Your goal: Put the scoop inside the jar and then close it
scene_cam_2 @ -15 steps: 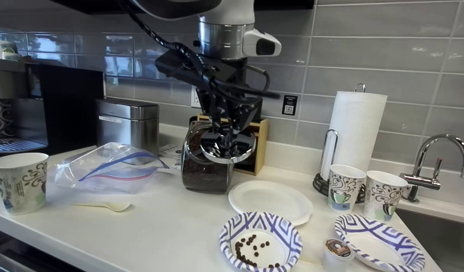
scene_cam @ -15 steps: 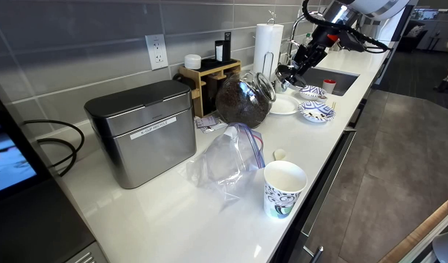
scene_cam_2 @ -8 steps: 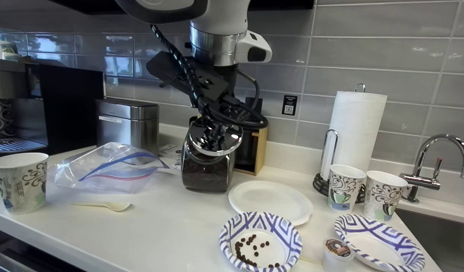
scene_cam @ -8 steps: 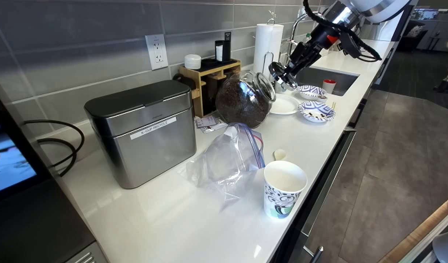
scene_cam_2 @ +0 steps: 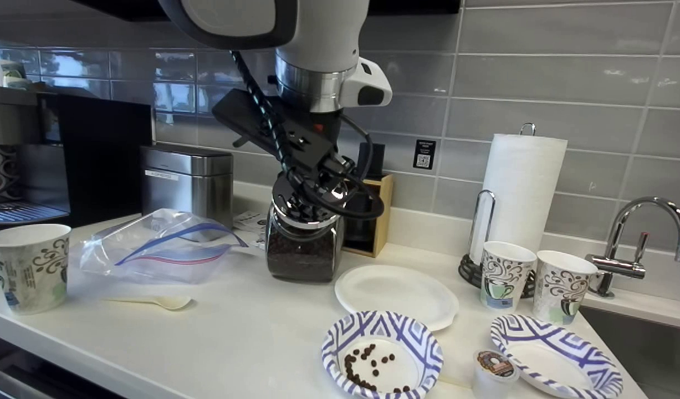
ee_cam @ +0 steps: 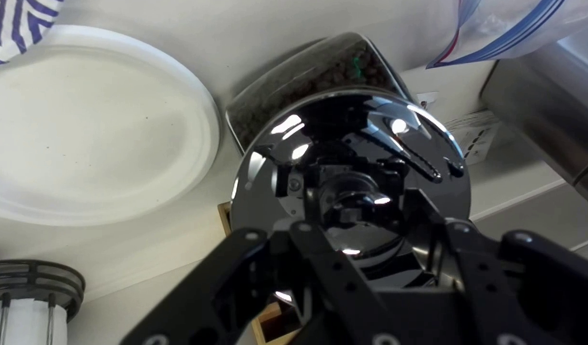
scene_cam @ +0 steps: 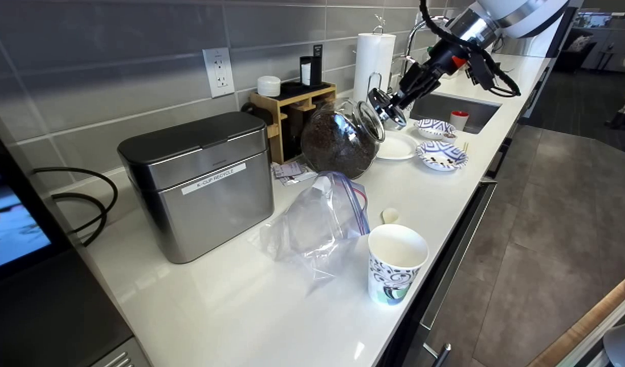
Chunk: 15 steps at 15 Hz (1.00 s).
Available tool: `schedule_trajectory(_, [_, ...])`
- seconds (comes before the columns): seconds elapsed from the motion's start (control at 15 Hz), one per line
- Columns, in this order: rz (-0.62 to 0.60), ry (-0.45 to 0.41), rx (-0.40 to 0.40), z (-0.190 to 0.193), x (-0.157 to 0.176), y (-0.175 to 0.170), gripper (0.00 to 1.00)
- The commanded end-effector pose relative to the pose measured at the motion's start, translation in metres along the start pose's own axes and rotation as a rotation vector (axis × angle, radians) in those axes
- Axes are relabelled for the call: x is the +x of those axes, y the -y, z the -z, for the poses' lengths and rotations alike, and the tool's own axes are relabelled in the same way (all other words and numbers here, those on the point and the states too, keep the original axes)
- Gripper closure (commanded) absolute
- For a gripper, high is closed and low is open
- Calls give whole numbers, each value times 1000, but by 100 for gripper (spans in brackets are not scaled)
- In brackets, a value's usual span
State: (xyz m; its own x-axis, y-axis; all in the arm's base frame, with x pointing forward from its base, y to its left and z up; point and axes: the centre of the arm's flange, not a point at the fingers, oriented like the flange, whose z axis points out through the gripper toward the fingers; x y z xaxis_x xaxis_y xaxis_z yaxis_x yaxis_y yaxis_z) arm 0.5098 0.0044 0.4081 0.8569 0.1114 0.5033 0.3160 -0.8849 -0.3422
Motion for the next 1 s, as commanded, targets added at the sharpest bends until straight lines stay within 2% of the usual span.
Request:
schedule_trajectory(0.0, [6, -24, 30, -14, -1, -3, 79])
schedule_trajectory(0.27, [9, -29, 44, -21, 0, -2, 79])
schedule_trajectory(0.93, [-6, -32, 14, -41, 9, -1, 79])
